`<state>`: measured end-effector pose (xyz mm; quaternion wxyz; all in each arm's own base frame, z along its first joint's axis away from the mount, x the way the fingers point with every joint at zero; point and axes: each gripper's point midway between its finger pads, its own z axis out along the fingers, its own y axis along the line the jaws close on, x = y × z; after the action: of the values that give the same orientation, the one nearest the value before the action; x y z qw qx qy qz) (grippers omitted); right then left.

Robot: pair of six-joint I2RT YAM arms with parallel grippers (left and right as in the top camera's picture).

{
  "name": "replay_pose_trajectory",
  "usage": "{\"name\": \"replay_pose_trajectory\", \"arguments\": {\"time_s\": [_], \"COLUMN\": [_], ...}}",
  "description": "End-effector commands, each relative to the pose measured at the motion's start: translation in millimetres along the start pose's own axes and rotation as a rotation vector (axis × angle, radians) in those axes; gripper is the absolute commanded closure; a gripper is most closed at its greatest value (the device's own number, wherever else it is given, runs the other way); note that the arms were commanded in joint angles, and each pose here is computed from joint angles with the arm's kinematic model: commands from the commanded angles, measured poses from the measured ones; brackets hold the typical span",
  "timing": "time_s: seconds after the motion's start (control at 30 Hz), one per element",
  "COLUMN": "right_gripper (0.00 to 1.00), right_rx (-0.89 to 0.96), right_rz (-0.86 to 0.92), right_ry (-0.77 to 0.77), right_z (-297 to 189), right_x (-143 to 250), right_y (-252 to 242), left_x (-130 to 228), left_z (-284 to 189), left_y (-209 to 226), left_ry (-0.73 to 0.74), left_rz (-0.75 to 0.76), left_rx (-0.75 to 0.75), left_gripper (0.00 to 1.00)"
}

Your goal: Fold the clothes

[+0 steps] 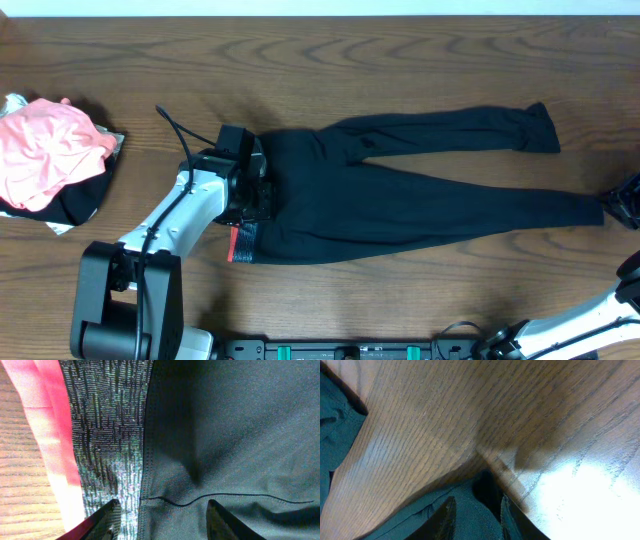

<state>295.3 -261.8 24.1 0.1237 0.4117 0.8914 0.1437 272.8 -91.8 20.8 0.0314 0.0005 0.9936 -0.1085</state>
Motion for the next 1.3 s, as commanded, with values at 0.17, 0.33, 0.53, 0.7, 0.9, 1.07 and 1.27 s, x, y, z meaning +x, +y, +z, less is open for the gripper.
{"name": "replay_pose_trajectory", "arguments": {"time_s": [0.17, 0.33, 0.53, 0.7, 0.9, 1.07, 1.27], "right_gripper": [0.73, 0.73, 0.77, 0.86, 0.99, 0.99, 0.98], "right_rx": [0.002, 0.002, -0.002, -0.003, -0.223, -0.345, -0.274], "right_rz": [-0.009, -0.006, -0.004, -0.003, -0.016, -0.057, -0.054], "right_ry": [0.007, 0.015, 0.018, 0.023, -0.011, -0.080, -0.125], "right_z": [0, 7, 9, 9, 4, -12, -10], "right_x": [1, 7, 9, 10, 2, -17, -30], "right_y": [-3, -6, -6, -6, 32, 56, 46], "left_x": [5, 5, 5, 5, 5, 5, 5], "left_z": [5, 5, 5, 5, 5, 5, 5], "left_y": [4, 4, 4, 4, 4, 4, 4], "left_ry": [0.019, 0.019, 0.019, 0.019, 0.019, 0.019, 0.019], "left_rz": [0.014, 0.014, 0.014, 0.014, 0.014, 0.014, 0.011], "left_rx": [-0.017, -0.017, -0.017, -0.017, -0.017, -0.017, -0.016], "left_gripper": [0.45, 0.45, 0.45, 0.45, 0.45, 0.45, 0.45]}}
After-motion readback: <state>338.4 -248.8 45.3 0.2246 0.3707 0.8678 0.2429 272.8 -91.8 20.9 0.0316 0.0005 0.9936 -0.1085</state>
